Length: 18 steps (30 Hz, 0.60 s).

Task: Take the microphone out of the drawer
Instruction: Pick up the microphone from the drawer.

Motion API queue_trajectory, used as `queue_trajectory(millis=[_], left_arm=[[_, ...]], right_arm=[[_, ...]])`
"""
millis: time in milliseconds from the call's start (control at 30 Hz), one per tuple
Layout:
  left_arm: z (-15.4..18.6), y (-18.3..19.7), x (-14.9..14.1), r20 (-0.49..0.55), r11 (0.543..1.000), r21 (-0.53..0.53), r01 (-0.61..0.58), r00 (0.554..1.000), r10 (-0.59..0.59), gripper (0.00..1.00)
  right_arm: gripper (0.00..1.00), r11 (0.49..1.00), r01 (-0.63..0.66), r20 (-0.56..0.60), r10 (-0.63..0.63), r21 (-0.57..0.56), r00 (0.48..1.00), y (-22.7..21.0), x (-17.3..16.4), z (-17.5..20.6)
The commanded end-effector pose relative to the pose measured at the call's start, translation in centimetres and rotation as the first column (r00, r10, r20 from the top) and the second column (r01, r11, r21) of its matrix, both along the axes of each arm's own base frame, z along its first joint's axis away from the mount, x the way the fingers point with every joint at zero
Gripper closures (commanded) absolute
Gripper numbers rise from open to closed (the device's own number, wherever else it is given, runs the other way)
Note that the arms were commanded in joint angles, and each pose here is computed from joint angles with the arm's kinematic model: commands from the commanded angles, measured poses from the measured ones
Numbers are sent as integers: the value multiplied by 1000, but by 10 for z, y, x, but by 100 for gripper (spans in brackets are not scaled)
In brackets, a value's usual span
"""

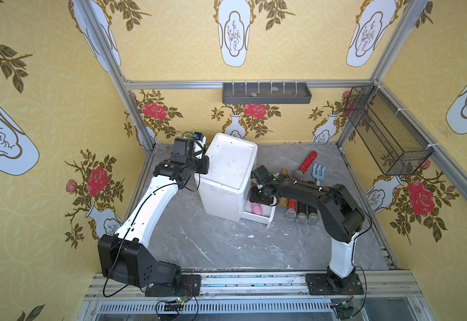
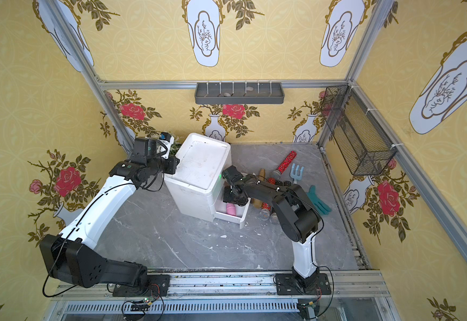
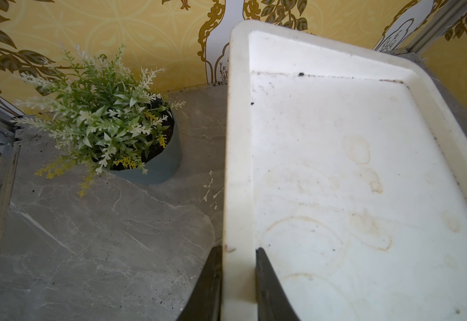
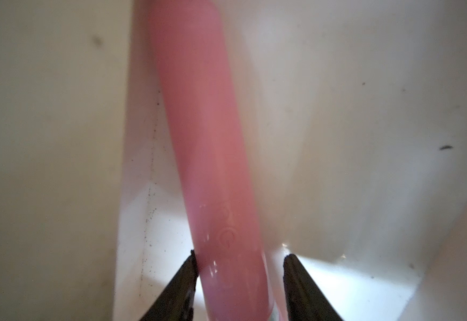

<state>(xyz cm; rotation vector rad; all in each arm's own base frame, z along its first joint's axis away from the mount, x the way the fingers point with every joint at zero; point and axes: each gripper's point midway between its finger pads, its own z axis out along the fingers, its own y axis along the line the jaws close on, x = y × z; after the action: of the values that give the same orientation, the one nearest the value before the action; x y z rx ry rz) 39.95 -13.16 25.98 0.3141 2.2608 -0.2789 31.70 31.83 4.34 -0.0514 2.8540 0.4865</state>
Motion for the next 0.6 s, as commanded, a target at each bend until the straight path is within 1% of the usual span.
queue_trajectory(millis=[0,100,300,433,567], left_arm=[[-41,1,-26,-184,1000,19,19,983,-15,100],[-41,1,-26,-186,1000,18,18,982,-15,100],[-41,0,-25,-185,1000,19,19,983,-15,100],[-41,0,-25,-184,1000,17,19,983,-16,100],[-40,1,-25,-183,1000,18,18,983,-14,100]], right_arm=[[52,996,81,3,-81,-45,997,-8,2,-5],[55,992,118,-1,-118,-47,993,-10,2,-6],[59,987,151,-25,-153,-58,988,-12,-2,-12],[57,990,131,-33,-132,-53,991,-7,-5,-16],[54,988,143,-43,-146,-65,988,-6,-3,-22]])
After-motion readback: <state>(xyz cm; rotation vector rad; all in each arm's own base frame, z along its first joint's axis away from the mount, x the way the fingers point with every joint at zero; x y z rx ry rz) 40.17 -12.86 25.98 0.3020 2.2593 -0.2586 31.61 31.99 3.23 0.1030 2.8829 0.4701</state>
